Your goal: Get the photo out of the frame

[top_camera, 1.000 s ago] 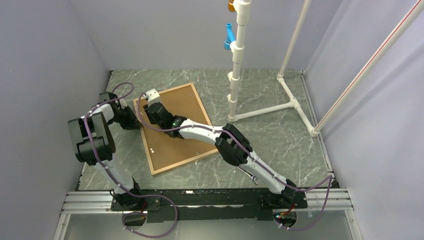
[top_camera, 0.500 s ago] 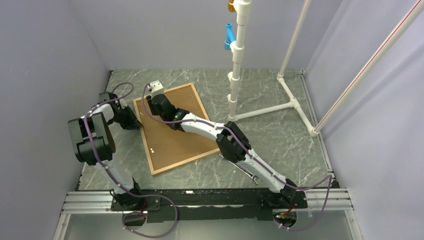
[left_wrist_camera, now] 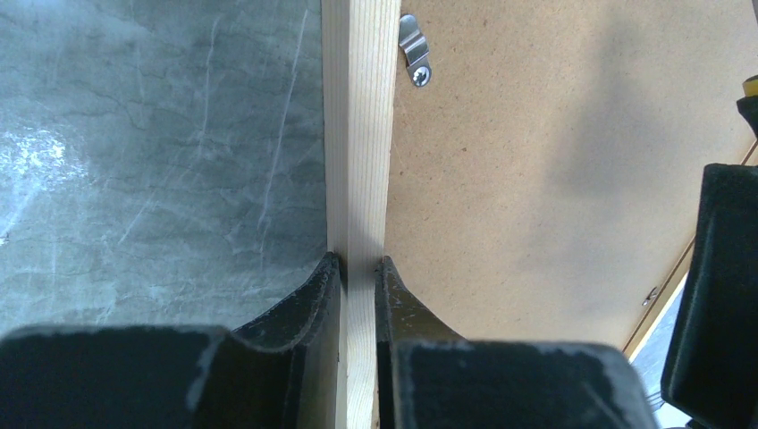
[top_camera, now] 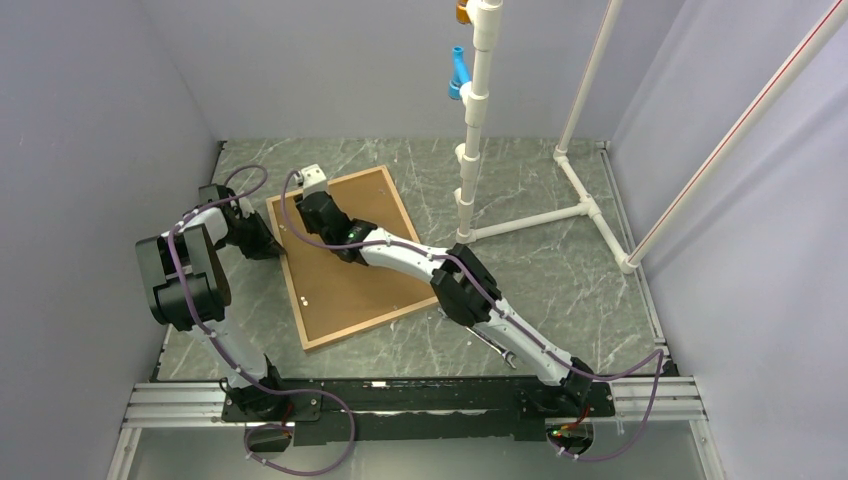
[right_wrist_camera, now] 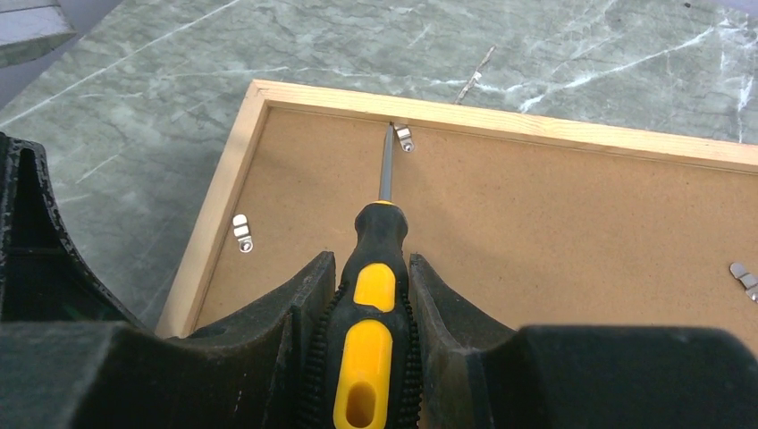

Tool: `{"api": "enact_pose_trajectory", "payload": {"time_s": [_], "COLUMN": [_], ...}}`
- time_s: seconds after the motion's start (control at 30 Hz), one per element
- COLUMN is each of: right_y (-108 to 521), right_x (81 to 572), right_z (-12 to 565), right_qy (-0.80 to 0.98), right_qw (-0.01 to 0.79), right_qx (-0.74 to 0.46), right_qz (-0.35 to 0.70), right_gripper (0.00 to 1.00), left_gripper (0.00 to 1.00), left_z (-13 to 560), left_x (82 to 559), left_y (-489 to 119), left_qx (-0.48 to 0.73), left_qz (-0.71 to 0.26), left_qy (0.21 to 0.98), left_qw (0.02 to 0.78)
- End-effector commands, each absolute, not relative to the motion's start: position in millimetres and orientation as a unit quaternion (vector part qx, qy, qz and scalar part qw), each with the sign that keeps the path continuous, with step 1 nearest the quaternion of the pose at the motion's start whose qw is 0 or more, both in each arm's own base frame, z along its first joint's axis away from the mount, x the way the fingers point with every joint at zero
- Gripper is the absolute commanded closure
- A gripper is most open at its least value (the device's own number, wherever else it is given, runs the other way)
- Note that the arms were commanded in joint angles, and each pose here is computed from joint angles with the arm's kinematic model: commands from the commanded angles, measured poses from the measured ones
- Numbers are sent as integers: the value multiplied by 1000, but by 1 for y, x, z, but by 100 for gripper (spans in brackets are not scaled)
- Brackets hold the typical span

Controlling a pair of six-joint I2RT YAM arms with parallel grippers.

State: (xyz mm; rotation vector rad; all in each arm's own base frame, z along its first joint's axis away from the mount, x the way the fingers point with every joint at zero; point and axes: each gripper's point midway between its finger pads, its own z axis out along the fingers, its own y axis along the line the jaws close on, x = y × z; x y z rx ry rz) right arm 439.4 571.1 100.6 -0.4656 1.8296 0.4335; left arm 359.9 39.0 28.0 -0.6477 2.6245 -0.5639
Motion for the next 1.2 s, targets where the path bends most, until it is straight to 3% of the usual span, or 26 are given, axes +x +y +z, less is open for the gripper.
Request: {"api": "enact_pose_trajectory", "payload": {"time_s": [0.0, 0.8, 0.97, 1.17], "right_y": [569, 515, 510, 528], "right_x": [447, 472, 471, 473], "right_z": [124, 125, 129, 128], "right_qy": [763, 790, 799, 805], "right_qw": [593, 598, 587, 558], "right_qx": [-182, -129, -122, -135], "right_qz": [183, 43, 51, 153], "right_gripper": [100, 100, 100, 100], "left_gripper": [100, 100, 100, 100], "left_z": [20, 17, 17, 18], "left_x": [361, 359, 359, 359], "left_y": [48, 51, 50, 49], "left_qx": [-232, -238, -238, -237], "left_qz": [-182, -173, -173, -178], "left_qy": [938, 939, 939, 937], "left_qw": [184, 181, 180, 183]}}
